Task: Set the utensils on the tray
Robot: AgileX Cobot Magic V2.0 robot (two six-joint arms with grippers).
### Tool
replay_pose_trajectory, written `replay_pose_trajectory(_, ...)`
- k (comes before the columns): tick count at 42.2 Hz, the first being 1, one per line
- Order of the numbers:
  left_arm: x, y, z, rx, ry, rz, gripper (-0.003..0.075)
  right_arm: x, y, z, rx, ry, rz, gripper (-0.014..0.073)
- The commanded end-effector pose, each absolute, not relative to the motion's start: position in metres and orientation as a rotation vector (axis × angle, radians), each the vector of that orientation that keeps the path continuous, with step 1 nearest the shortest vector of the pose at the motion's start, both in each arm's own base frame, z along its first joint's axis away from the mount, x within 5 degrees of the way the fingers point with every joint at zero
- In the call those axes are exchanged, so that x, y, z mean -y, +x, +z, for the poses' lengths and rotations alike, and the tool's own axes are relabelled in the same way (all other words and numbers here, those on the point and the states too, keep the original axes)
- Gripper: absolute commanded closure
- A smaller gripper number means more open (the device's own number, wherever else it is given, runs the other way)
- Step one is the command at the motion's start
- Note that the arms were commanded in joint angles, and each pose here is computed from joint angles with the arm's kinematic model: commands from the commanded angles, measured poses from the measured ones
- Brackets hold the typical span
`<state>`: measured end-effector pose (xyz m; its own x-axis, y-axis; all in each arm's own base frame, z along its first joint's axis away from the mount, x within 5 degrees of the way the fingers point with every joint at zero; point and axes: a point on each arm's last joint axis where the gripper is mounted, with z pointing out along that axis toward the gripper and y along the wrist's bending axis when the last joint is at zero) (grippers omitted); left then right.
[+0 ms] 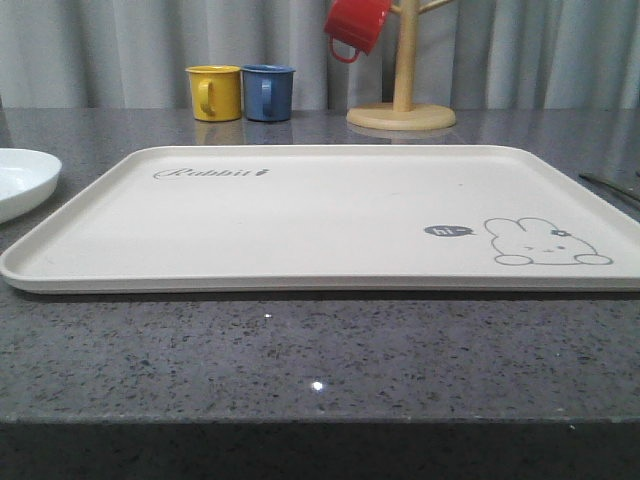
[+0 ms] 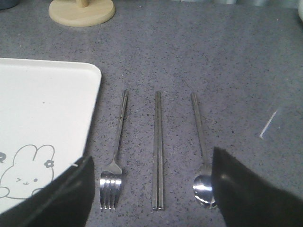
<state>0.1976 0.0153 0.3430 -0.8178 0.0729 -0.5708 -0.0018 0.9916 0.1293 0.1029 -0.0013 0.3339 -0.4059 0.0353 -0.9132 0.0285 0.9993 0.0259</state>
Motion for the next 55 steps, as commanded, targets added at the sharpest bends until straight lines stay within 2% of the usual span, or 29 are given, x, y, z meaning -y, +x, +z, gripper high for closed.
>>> replay_pose_trajectory(1,-0.030,0.215,0.357,-2.471,-0.028,0.154,0.0206,0.002,0.106,0.349,-1.898,0.027,-0.018,0.0053)
replay_pose_trajectory(9,-0.060,0.239,0.348,-2.481,-0.130,-0.023,0.0206,0.002,0.106,0.349,-1.898,0.027,-0.018,0.0053)
replay_pose_trajectory(17,-0.083,0.263,0.323,-2.482,-0.271,-0.162,0.0206,0.002,0.106,0.349,-1.898,0.027,-0.018,0.0053)
replay_pose_trajectory(28,-0.093,0.290,0.290,-2.519,-0.354,-0.235,0.0206,0.002,0.106,0.349,-1.898,0.027,-0.018,0.0053)
replay_pose_trajectory(47,-0.094,0.302,0.274,-2.533,-0.358,-0.305,0.0210,0.002,0.106,0.349,-1.898,0.027,-0.018,0.0053)
replay_pose_trajectory(51,-0.094,0.302,0.273,-2.537,-0.353,-0.307,0.0253,0.002,0.106,0.349,-1.898,0.027,-0.018,0.0053)
replay_pose_trajectory(55,-0.093,0.301,0.273,-2.544,-0.351,-0.314,0.0340,0.002,0.106,0.349,-1.898,0.027,-0.018,0.0053)
